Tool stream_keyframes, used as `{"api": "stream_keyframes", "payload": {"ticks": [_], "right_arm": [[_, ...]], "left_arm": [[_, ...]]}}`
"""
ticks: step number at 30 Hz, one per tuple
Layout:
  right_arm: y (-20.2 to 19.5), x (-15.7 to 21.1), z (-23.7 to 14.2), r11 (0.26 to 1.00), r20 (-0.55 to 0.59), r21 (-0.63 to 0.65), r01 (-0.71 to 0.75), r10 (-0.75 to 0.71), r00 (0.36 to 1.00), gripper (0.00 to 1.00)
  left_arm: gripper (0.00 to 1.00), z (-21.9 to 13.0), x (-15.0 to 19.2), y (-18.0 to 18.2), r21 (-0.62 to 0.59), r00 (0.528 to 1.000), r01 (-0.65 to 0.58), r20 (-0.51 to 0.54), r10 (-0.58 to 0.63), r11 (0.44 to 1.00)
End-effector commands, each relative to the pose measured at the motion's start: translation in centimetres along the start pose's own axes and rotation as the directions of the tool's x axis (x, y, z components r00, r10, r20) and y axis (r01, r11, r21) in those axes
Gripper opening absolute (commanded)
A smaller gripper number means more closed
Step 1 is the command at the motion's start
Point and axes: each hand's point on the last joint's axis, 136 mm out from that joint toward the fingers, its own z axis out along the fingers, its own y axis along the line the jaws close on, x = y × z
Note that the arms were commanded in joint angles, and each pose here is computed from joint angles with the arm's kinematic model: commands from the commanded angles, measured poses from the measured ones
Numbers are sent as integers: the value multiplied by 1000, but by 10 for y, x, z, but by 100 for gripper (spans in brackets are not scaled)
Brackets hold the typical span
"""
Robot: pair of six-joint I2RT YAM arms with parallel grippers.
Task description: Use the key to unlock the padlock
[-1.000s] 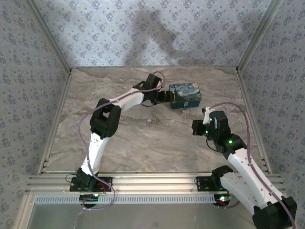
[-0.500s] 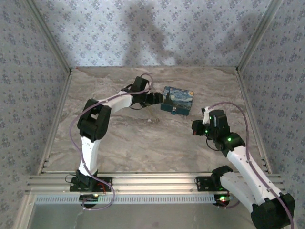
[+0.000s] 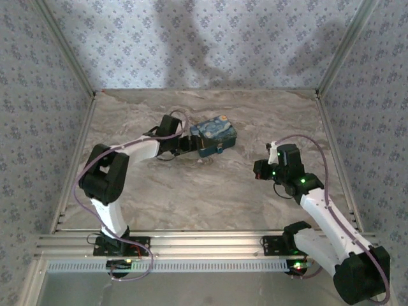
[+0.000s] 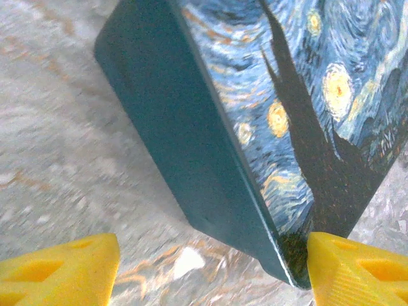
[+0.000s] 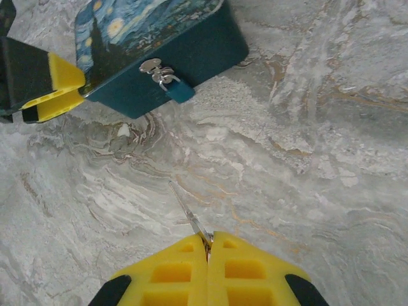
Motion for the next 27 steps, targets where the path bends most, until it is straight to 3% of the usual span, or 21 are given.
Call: {"api": "stream_keyframes", "payload": {"ticks": [1,7,14,20,27], "right_arm": [[13,-14,2,998,17,-57,5,-4,1000,0],[15,-17,9,998,3,-62,6,-6,1000,0],[13,-15,7,999,0,-44,11,-11,1000,0],[7,-20,-3,1000,44,6,14,-14,999,0],[5,-23,-15,999,67,35,20,-22,997,0]], "left_arm": [[75,-9,27,43,-137,998,23,-46,-30,990],[76,-35,22,61,-168,999,50,7,-49,984],[77,-73,-8,47,-242,996,-39,70,58,969],[77,-81,-30,-14,-250,964,-224,85,251,942],[76,-36,-33,-87,-172,916,-391,24,401,904]]}}
